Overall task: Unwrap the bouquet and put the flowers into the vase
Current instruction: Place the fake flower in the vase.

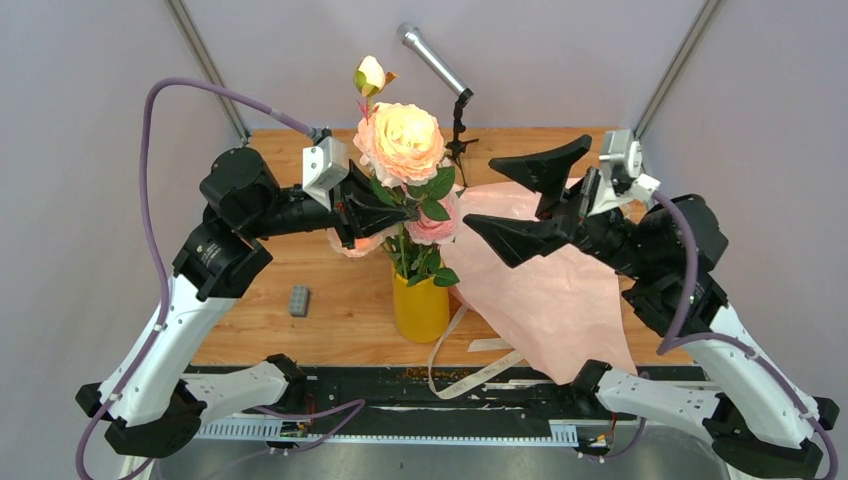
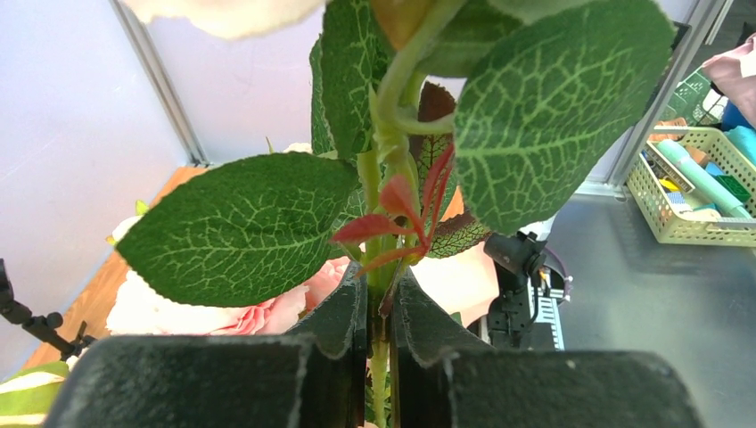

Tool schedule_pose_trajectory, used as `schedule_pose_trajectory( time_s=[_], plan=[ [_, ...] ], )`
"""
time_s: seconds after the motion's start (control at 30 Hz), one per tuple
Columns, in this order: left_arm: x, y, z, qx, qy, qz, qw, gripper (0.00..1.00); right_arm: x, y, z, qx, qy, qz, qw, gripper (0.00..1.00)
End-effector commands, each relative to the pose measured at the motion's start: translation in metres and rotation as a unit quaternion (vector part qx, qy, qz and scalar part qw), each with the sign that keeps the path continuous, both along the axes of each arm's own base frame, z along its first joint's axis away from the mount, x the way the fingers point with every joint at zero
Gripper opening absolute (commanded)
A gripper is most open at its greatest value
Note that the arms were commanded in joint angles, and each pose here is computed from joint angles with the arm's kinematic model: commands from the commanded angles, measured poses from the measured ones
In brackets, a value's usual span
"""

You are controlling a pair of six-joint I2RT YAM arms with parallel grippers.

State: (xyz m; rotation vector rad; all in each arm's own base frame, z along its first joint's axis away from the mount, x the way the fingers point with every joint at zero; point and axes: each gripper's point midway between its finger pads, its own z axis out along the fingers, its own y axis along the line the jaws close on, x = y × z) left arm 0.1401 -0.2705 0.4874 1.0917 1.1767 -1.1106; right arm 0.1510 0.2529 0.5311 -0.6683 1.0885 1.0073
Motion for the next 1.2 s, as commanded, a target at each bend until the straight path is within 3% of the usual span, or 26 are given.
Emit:
schedule_pose_trajectory(
  time_s=[0.0,0.37,0.73,1.03,1.17],
  plan=[
    [0.002,-0.002,-0.001,-0.001,0.002,0.001,1.000,0.12,-0.035,0.007,0.044,0.034,-0.058,0.091,0.994,0.93],
    [0.002,-0.002,-0.005,0.009,0.005,-0.002,1.000,0.13,-0.030,0.055,0.067,0.044,-0.038,0.183,0.981,0.78],
    [0.006,-0.006,-0.013,0.023,0.013,-0.005,1.000,0.13,-0.015,0.074,0.062,0.037,-0.026,0.183,0.982,0.58],
    [0.006,-0.007,-0.013,0.028,0.014,-0.006,0.999,0.13,-0.008,0.080,0.060,0.029,-0.026,0.178,0.983,0.12],
    [0.006,-0.006,-0.014,0.032,0.017,-0.006,0.999,0.14,-0.006,0.082,0.055,0.022,-0.024,0.174,0.984,0.00]
  ],
)
